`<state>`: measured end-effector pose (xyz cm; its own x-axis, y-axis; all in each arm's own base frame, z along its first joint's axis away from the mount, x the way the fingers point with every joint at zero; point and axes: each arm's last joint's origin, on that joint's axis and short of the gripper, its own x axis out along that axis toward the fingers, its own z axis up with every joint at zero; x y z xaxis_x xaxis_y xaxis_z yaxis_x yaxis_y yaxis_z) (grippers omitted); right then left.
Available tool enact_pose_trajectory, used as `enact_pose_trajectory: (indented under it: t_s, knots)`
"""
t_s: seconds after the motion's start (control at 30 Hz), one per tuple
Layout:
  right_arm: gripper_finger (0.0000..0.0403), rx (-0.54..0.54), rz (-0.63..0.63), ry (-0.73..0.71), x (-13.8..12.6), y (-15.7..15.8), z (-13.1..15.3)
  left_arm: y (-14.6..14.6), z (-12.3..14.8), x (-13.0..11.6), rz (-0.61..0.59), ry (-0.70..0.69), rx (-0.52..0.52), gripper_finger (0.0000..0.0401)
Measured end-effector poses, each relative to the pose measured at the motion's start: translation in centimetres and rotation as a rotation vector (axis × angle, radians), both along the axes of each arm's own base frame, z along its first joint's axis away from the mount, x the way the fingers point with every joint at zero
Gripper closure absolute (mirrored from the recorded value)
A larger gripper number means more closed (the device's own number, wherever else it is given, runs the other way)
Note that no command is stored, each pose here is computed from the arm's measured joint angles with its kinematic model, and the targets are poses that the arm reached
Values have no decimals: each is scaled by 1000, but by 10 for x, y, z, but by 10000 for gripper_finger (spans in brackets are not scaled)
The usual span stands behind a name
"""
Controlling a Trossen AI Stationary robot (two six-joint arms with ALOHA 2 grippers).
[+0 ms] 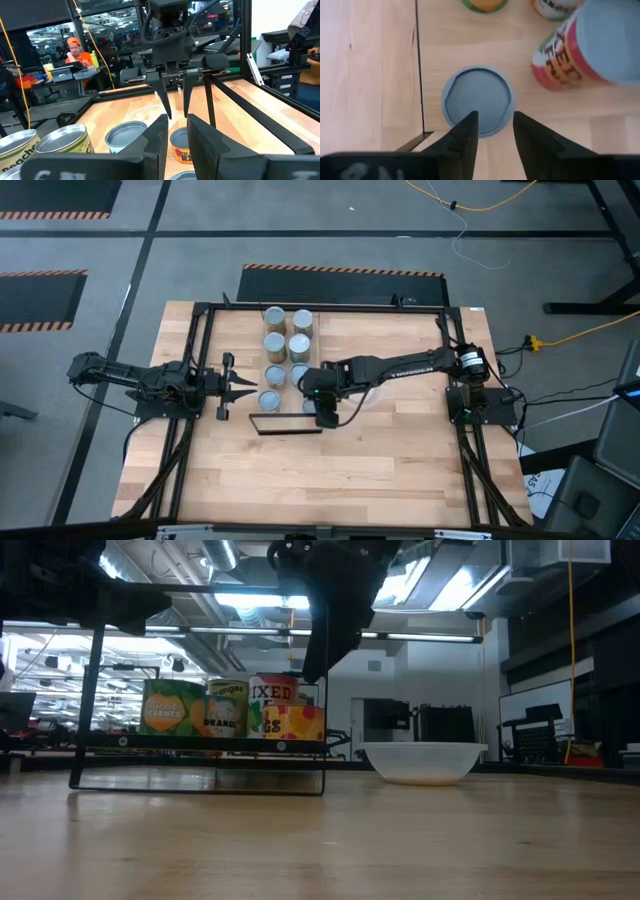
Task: Pick and place cans onto a shelf
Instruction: Put the small canned pineapple on the shelf
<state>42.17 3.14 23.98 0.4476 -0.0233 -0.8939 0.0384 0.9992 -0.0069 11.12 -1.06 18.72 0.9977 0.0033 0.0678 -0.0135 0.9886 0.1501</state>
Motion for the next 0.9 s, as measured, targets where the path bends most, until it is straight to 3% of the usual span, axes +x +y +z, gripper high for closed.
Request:
enact_pose_trajectory:
  t_s: [0.33,0.5,0.9]
  knots:
    - [276,142,-328,56,-5,-22,-7,0,0,0,0,0,0,337]
    - [276,230,-336,71,-1,-26,-13,0,-1,0,-3,12,2,337]
    - [276,211,-342,64,1,-26,-16,-1,-2,0,-23,19,3,337]
